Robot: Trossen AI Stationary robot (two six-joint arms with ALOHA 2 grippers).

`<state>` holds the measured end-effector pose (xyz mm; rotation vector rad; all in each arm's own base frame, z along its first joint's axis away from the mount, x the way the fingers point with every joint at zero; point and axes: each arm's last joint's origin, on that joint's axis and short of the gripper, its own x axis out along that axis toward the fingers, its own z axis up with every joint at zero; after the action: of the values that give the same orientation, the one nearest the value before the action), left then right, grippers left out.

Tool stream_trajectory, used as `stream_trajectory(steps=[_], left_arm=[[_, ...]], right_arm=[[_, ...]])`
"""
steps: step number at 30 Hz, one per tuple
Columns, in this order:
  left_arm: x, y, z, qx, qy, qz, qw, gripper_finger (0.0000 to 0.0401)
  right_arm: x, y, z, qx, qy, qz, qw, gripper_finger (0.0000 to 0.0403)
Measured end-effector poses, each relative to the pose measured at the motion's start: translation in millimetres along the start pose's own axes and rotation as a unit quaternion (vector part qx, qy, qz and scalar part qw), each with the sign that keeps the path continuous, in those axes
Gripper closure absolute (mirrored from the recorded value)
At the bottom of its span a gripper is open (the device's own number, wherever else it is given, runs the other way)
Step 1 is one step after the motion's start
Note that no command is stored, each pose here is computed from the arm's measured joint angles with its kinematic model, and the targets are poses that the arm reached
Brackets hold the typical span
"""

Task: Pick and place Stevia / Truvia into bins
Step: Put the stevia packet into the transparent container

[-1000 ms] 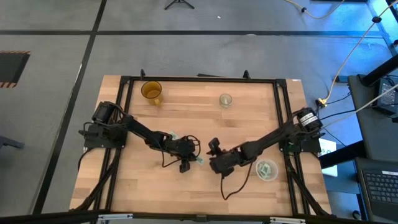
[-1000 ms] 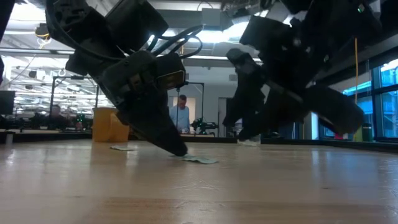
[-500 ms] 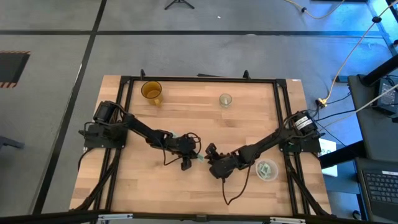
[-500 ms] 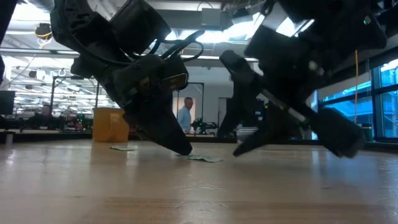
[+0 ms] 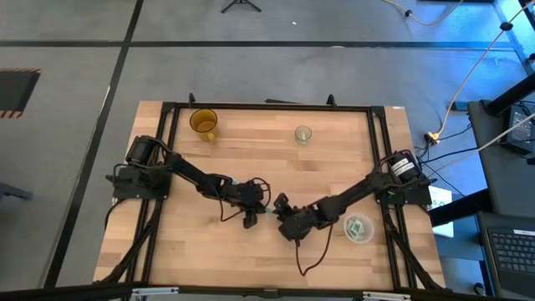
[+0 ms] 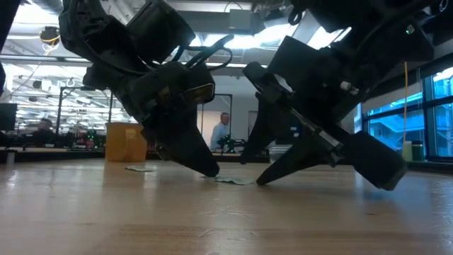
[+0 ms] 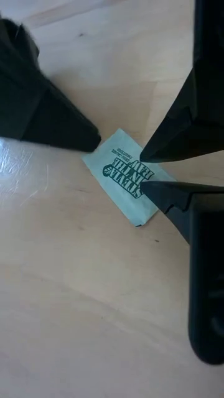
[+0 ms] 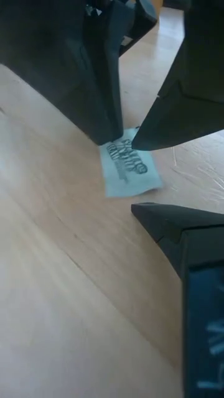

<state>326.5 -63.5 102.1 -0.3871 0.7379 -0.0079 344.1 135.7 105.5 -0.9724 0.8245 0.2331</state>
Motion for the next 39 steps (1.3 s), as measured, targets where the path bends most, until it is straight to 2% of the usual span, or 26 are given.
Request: stream_trajectory(steps=[8, 24, 28, 39], left_arm=[[-0.1, -1.5, -0.6, 0.032, 0.007, -0.015, 0.999, 0.0345], [-0.4, 0.6, 0.8, 0.041, 0.005, -0.011, 0.999, 0.0345], [-0.4, 0.7, 0.9, 0.041, 0.005, -0.01, 0.999, 0.0345], [-0.5, 0.6, 1.1, 0.039, 0.005, -0.01, 0.999, 0.0345]], right_arm=[[3.5, -4.9, -4.3, 0.007, 0.006, -0.002, 1.0, 0.0247], [4.6, -6.5, -1.9, 0.014, -0.016, -0.005, 1.0, 0.0251], [4.7, -6.0, -1.6, 0.014, -0.021, 0.003, 1.0, 0.0279], [4.8, -4.5, -1.3, 0.012, -0.031, 0.02, 0.999, 0.0395]])
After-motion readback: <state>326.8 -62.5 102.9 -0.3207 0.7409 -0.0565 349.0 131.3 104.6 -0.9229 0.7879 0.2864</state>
